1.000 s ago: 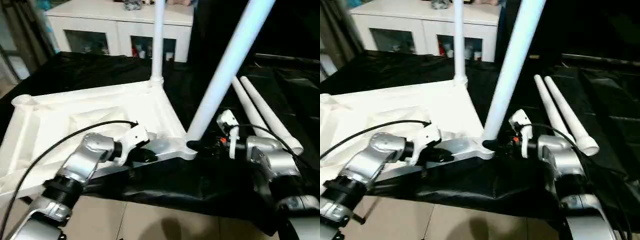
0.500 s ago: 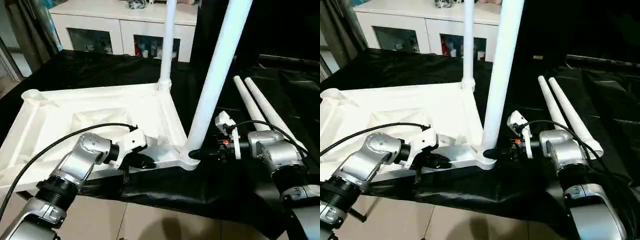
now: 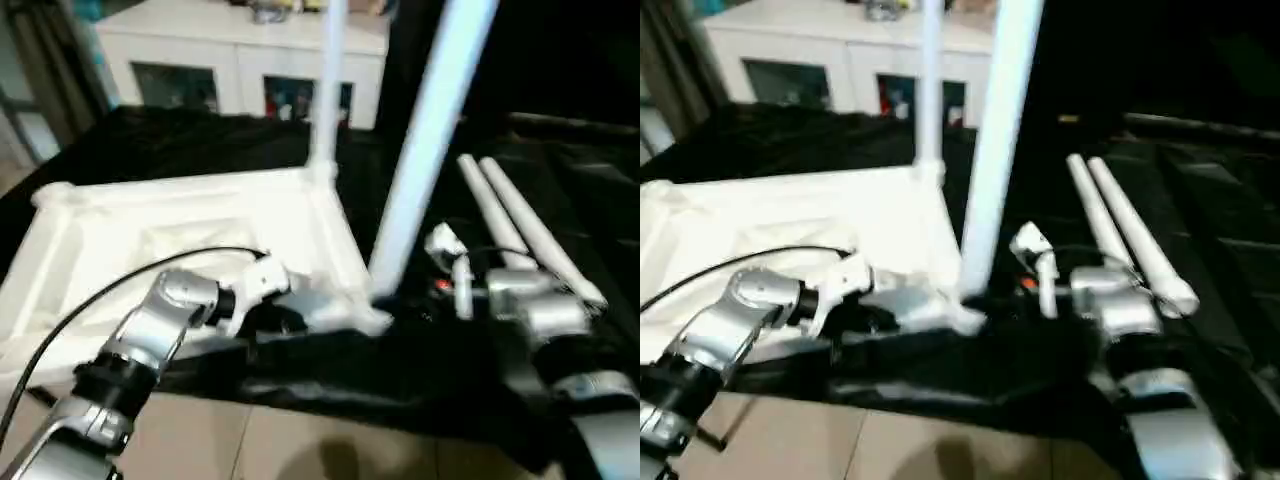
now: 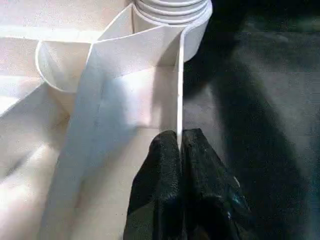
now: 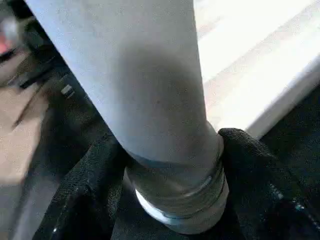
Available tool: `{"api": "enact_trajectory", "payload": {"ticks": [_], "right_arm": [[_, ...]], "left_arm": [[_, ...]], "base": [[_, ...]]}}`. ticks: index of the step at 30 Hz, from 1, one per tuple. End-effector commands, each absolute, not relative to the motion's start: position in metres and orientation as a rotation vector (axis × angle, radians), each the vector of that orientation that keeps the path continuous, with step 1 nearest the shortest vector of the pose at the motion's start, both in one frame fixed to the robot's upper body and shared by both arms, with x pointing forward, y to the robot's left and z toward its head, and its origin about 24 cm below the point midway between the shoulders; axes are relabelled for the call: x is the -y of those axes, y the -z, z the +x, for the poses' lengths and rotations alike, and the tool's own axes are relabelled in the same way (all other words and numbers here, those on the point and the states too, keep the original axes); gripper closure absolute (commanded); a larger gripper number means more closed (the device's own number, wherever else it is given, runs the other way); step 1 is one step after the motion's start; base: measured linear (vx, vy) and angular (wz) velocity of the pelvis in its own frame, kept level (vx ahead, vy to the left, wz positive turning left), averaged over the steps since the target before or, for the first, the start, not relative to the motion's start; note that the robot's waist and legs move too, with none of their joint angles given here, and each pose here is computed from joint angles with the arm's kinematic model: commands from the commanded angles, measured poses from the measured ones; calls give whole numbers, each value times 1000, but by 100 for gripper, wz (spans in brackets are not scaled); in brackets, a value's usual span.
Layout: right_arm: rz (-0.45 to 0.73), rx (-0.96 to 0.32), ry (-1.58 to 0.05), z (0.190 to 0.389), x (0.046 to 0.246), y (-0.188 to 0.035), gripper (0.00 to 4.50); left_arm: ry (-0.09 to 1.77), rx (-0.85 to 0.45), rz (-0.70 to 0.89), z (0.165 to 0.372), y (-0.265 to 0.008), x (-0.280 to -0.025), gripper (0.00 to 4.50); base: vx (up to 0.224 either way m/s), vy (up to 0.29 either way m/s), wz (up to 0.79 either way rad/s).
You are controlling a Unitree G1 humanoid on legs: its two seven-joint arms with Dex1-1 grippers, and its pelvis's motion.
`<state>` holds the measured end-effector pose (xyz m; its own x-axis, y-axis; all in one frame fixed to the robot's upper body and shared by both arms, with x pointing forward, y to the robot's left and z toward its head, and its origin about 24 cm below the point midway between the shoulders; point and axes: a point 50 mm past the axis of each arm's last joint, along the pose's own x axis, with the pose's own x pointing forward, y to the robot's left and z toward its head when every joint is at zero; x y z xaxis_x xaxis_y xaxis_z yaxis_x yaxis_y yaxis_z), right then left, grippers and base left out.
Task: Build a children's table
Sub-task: Insert table leg to table base
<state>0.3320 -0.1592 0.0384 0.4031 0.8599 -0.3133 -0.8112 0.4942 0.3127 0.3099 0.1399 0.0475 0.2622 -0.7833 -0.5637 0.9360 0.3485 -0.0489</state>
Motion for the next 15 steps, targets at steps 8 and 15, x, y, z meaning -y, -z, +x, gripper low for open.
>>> {"api": "enact_trajectory", "payload": {"ticks": [8, 15], "right_arm": [[280, -730, -420, 323, 126, 31, 193], [356, -721, -281, 331, 100, 26, 193]], "left_arm": [[942, -483, 207, 343, -60, -80, 450], [861, -490, 224, 349, -60, -68, 450]], "base": [[0, 0, 0], [0, 0, 0]]}}
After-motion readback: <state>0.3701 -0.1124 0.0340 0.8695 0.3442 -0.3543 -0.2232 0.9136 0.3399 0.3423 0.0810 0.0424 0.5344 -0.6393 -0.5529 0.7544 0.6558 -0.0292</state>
